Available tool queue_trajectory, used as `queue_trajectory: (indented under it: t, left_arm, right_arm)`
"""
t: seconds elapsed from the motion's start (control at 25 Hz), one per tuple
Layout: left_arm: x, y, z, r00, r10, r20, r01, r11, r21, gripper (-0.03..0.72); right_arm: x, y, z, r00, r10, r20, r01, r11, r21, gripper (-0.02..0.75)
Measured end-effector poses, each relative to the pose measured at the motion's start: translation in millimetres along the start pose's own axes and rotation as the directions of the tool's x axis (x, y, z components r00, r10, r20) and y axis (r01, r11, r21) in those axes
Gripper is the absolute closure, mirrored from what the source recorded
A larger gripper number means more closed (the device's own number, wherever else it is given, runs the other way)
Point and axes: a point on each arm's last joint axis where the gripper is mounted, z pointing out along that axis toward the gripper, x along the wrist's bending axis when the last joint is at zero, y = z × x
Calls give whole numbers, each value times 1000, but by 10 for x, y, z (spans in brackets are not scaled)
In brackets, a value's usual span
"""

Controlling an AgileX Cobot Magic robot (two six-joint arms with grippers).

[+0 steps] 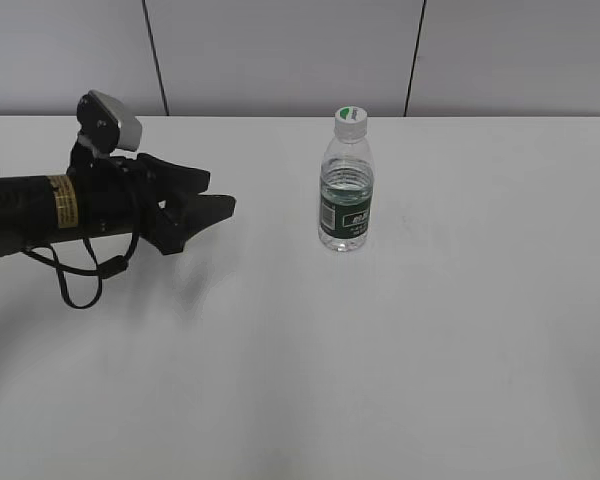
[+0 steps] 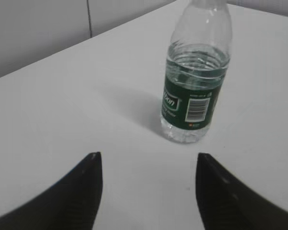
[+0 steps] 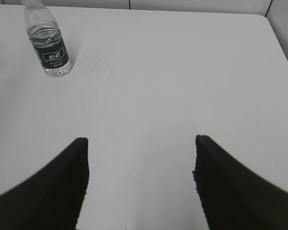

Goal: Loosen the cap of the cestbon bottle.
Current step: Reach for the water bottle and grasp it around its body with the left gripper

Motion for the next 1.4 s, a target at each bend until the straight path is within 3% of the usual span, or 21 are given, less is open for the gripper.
queue_trajectory:
  t: [0.28,0.52,0.68,1.28,1.4]
  left_arm:
    - [94,59,183,989,43,142,-41,999,-15,218]
    - [110,-15,361,949,12,314,-7,1000,-16,218]
    - [109,-44,415,925,12,381,-3,1000,-24,230]
    - [129,-50,450,935,-12,356,22,999,-24,232]
    - [71,-142,529,930,-43,365,51,999,-12,196]
  right_arm:
    - [0,0,0,1000,0,0,0,1000,0,211]
    - [0,0,0,1000,0,0,0,1000,0,211]
    - [0,0,0,1000,0,0,0,1000,0,211]
    - [0,0,0,1000,0,0,0,1000,0,211]
    - [0,0,0,1000,0,0,0,1000,0,211]
